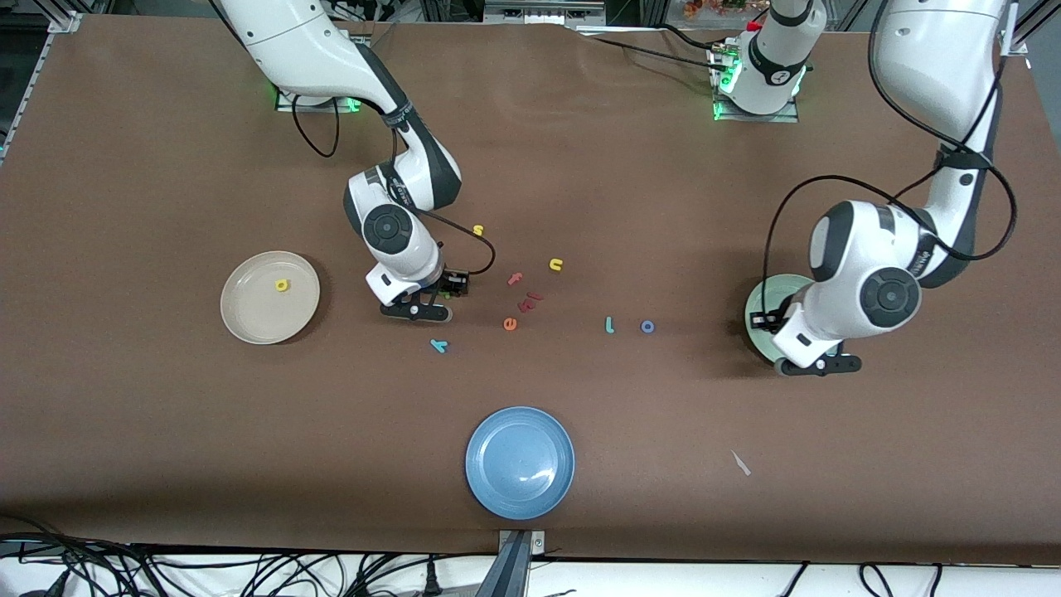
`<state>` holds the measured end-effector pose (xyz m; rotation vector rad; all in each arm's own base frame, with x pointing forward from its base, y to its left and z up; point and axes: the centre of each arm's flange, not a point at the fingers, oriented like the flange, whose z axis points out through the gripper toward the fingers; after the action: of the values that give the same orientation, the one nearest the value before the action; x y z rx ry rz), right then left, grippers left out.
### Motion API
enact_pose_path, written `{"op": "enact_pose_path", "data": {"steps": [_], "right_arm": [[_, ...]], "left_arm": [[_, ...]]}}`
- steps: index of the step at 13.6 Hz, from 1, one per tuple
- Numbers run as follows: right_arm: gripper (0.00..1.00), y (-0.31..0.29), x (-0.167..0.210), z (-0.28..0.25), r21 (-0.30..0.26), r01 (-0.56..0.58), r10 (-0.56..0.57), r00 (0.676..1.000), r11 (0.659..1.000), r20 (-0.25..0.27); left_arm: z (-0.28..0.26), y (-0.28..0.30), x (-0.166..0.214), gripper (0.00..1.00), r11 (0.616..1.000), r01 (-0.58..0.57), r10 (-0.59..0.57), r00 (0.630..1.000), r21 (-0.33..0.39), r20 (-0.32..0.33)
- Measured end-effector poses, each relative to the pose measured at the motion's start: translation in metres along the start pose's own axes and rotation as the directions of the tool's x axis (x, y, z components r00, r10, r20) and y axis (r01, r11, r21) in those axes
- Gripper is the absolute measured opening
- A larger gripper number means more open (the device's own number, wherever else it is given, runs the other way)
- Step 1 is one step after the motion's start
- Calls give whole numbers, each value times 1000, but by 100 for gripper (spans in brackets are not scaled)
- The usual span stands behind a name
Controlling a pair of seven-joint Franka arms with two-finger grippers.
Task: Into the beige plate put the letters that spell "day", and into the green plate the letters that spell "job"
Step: 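Carry the pink b to the green plate while the right gripper grasps green b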
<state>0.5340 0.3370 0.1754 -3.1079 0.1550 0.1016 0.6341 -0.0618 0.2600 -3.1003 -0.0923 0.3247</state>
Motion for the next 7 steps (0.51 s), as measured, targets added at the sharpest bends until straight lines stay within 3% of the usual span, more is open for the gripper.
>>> {"op": "enact_pose_path", "data": {"steps": [2,3,5,6,7], "right_arm": [[55,0,0,0,0,-1,1,1000,1000,0],[55,0,0,0,0,-1,1,1000,1000,-1],[38,0,2,-2,2,-3,3,1000,1000,-4],[38,0,2,-2,2,-3,3,1000,1000,-4],[32,0,2,-2,2,-3,3,1000,1000,-4]], "left_arm": [[13,-23,3,36,999,-32,32,999,-5,23],[22,-32,4,36,999,-40,40,998,-8,38],[44,-41,6,36,999,-46,47,996,-11,70],[52,-41,6,36,999,-47,47,995,-12,82],[58,-39,6,37,999,-49,50,995,-12,90]]}}
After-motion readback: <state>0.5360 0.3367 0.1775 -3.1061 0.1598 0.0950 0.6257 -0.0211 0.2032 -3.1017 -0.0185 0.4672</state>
